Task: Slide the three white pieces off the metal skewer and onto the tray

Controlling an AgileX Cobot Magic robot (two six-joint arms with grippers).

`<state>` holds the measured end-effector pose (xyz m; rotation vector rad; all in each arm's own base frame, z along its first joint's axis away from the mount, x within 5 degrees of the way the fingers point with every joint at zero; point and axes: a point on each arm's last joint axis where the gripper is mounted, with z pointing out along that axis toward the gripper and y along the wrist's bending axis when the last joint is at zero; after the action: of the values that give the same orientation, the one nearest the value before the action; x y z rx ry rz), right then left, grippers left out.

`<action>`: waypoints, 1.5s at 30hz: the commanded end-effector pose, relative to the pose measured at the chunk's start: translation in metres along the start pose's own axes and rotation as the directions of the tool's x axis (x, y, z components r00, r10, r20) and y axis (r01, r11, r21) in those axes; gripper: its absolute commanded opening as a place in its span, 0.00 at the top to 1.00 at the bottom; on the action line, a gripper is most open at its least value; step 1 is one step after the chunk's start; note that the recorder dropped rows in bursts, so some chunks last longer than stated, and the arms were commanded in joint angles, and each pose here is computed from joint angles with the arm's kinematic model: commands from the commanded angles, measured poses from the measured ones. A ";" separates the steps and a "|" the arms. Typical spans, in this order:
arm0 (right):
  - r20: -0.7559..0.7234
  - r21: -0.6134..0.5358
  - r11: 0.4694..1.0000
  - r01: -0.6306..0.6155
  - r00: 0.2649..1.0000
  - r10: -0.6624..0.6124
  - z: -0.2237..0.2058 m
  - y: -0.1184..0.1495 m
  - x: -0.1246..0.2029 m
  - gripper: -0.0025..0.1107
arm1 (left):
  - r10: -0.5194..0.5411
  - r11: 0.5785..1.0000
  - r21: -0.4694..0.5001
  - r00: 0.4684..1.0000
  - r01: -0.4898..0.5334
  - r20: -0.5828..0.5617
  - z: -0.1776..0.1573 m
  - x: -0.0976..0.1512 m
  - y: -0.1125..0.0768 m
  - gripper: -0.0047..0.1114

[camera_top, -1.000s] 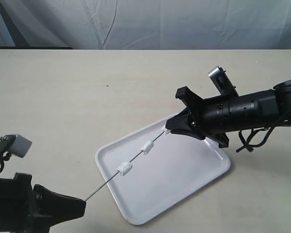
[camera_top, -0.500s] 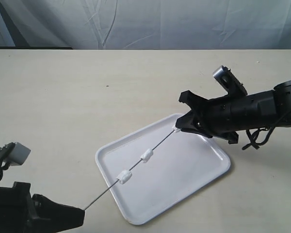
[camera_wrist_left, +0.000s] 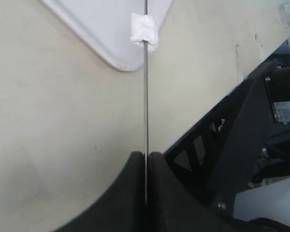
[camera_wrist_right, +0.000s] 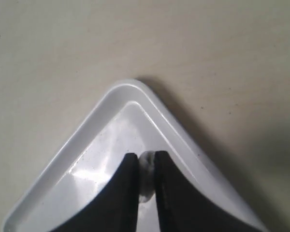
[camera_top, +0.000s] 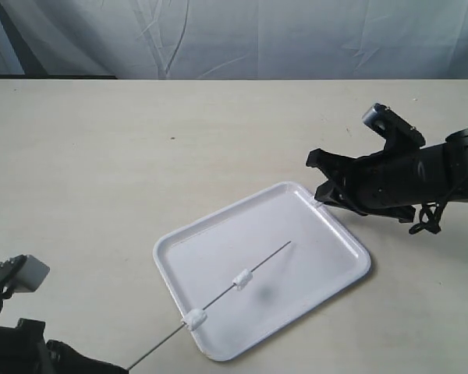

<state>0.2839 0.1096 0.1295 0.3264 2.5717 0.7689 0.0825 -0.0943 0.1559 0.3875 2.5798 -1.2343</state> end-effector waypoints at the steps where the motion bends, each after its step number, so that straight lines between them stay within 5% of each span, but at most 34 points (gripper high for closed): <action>1: -0.011 -0.040 0.999 0.008 1.000 -0.008 -0.001 0.004 0.000 0.89 | -0.016 0.999 -0.033 0.998 0.018 0.059 -0.001 -0.005 0.002 0.96; 9: -0.104 -0.134 0.987 0.091 0.989 -0.105 -0.002 0.011 0.010 0.88 | 0.052 0.998 -0.029 0.989 -0.049 0.140 -0.005 -0.028 -0.007 0.96; 12: -0.160 -0.183 0.982 0.045 0.984 -0.075 0.002 0.013 0.015 0.70 | 0.080 0.997 -0.035 0.981 -0.075 0.177 -0.006 -0.032 -0.007 0.96; 19: -0.230 -0.462 0.887 -0.026 0.969 -0.091 -0.003 0.036 0.023 0.70 | 0.109 0.993 -0.053 0.977 -0.101 0.181 -0.006 -0.032 -0.006 0.96; 45: -0.249 -0.504 0.863 -0.041 0.963 -0.100 -0.006 0.040 0.025 0.70 | 0.178 0.982 0.020 0.961 -0.186 0.212 -0.006 -0.034 -0.014 0.96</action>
<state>0.2628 0.1478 0.1467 0.0180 2.4878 1.5120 0.1100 -0.0997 0.1775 0.4463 2.3216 -1.1527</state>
